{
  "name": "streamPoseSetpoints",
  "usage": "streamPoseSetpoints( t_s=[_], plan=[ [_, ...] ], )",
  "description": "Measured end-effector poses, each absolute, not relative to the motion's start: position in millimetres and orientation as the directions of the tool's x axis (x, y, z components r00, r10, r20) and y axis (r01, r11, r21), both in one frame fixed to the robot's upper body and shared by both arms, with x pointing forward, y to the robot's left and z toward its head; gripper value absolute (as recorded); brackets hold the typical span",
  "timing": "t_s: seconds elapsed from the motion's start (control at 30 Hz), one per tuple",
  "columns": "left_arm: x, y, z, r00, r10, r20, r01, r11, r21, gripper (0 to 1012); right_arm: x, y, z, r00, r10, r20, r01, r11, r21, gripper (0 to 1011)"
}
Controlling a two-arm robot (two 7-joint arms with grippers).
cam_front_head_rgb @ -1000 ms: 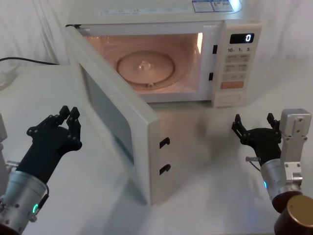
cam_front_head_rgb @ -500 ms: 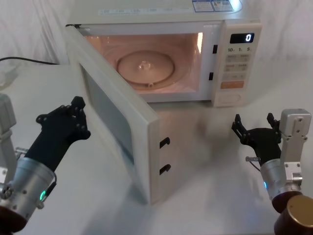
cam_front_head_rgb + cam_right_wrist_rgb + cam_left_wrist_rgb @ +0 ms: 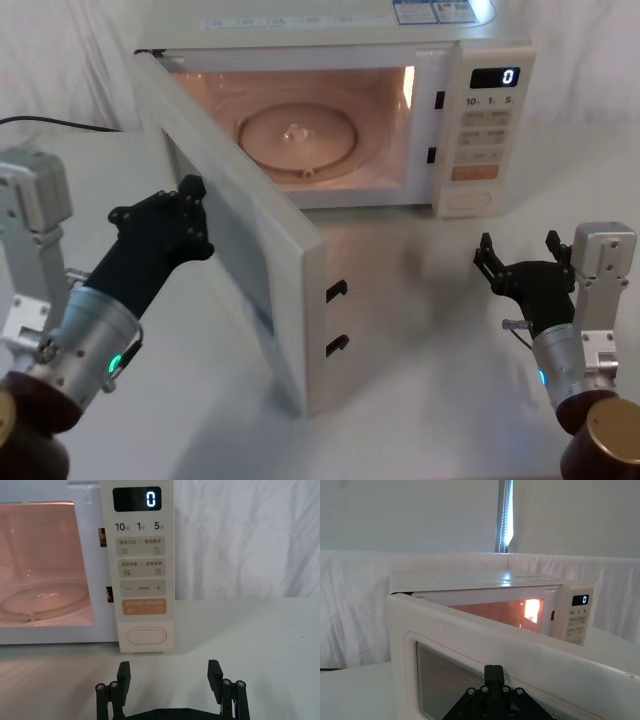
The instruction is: Press the button to open the microwave door with one hand; close the microwave door with the other hand.
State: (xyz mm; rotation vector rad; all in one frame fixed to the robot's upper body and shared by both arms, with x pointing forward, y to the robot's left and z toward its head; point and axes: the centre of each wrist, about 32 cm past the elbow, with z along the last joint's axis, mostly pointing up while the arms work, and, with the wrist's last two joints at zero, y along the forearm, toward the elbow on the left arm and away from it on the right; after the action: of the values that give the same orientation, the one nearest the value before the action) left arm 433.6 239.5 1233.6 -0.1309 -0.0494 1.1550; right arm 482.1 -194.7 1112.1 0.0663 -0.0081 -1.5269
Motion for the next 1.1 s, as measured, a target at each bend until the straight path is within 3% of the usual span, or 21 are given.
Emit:
streamPoseSetpoints(
  t_s=[0.37,0.7,1.1],
  plan=[
    [454.7,224.8,1234.9,0.426,0.904,-0.028,-0.897,0.418,-0.143,0,482,-195,1112.2,0.044,-0.998,-0.036,0.998,0.042,0.048,1000],
    [478.8,201.6,1238.3,0.451,0.892,-0.023,-0.884,0.443,-0.148,0,482,-195,1112.1,0.044,-0.998,-0.036,0.998,0.042,0.048,1000],
    [508.5,180.8,1236.0,0.465,0.884,-0.035,-0.88,0.458,-0.13,0,482,-195,1112.2,0.044,-0.998,-0.036,0.998,0.042,0.048,1000]
  ],
)
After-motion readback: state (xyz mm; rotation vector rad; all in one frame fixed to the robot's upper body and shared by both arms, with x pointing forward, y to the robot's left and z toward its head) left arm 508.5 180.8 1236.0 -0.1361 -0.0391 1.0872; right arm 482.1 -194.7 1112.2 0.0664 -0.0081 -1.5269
